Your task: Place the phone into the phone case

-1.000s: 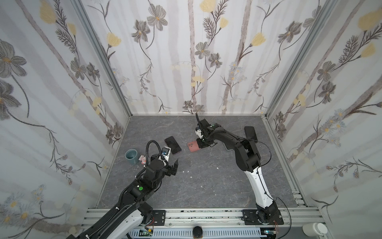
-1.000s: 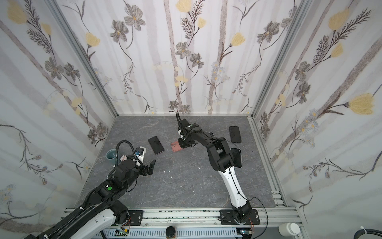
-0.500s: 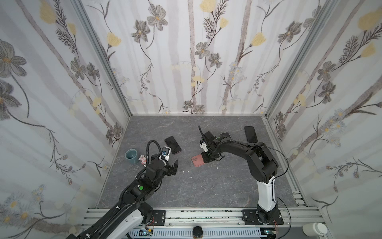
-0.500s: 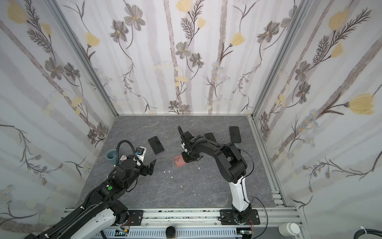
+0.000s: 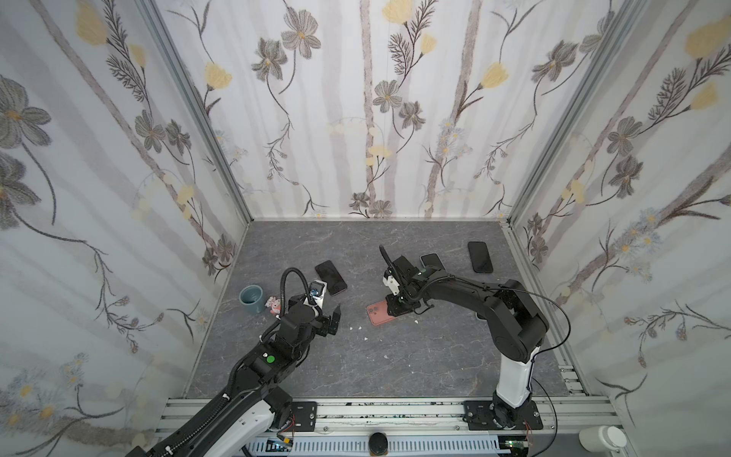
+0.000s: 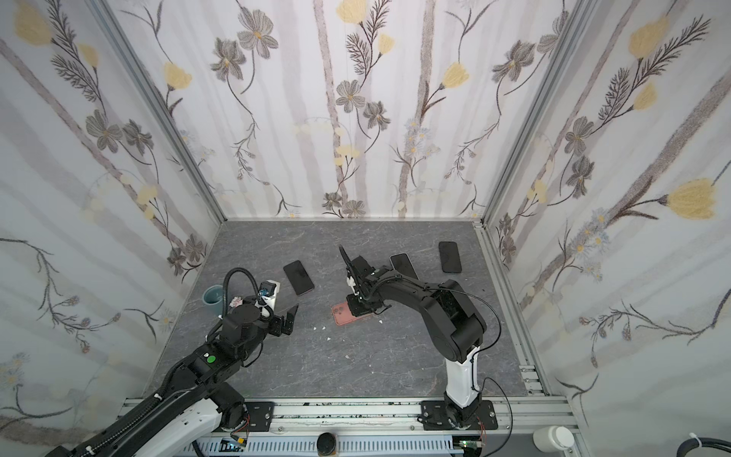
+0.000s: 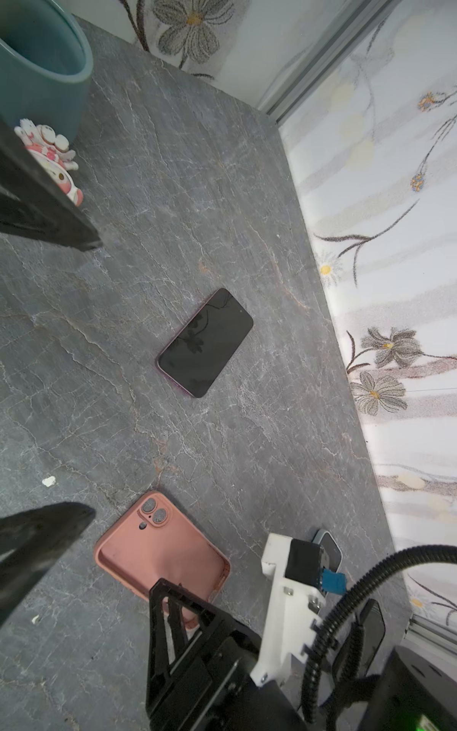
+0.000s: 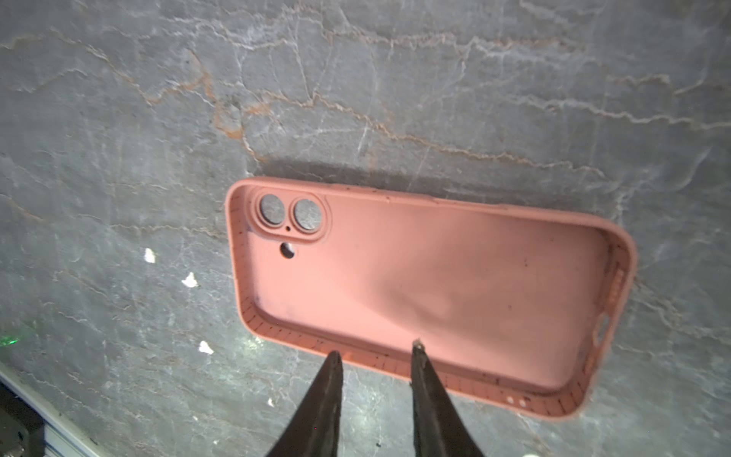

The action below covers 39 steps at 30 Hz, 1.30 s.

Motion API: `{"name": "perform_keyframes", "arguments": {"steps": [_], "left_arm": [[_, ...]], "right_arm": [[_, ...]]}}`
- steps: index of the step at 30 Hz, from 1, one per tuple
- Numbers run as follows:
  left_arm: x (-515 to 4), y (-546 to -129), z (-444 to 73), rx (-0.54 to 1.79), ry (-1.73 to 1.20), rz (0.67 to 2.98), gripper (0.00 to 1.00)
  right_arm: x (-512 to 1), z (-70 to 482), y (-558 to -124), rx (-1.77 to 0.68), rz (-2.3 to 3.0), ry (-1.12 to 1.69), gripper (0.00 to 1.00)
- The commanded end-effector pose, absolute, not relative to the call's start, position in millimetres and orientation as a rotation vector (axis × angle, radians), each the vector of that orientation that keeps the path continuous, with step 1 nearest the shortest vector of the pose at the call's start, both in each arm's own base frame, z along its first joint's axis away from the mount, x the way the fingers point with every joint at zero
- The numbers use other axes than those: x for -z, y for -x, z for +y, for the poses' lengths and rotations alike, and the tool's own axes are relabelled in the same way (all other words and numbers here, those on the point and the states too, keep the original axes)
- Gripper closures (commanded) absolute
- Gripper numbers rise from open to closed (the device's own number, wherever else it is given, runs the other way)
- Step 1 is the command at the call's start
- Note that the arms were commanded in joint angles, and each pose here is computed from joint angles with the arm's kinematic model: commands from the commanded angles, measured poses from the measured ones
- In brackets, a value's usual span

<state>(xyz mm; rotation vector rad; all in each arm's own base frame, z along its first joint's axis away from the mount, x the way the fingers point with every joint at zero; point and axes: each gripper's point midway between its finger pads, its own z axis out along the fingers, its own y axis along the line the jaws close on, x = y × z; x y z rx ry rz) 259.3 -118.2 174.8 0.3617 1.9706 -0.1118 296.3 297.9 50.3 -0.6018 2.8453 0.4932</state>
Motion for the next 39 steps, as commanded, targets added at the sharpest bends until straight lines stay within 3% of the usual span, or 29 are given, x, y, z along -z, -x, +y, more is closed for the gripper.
{"name": "perform_keyframes", "arguments": {"steps": [1, 12, 25, 39], "left_arm": [[-195, -268, -117, 0.12, -0.288, 1.934, 0.0], [-246, -328, -140, 0.235, 0.037, 1.938, 0.0], [-158, -423, -169, 0.032, 0.242, 2.369, 0.0], [-90, -459, -147, 0.043, 0.603, 2.523, 0.02]], "right_arm": [[-77, 299, -312, -0.478, 2.758, 0.547, 0.63], [-135, 274, -311, -0.462, 2.562, 0.551, 0.58], [-144, 245, -263, -0.671, 2.42, 0.562, 0.59], [-131, 215, -256, -0.614, 2.377, 0.516, 0.59]]}}
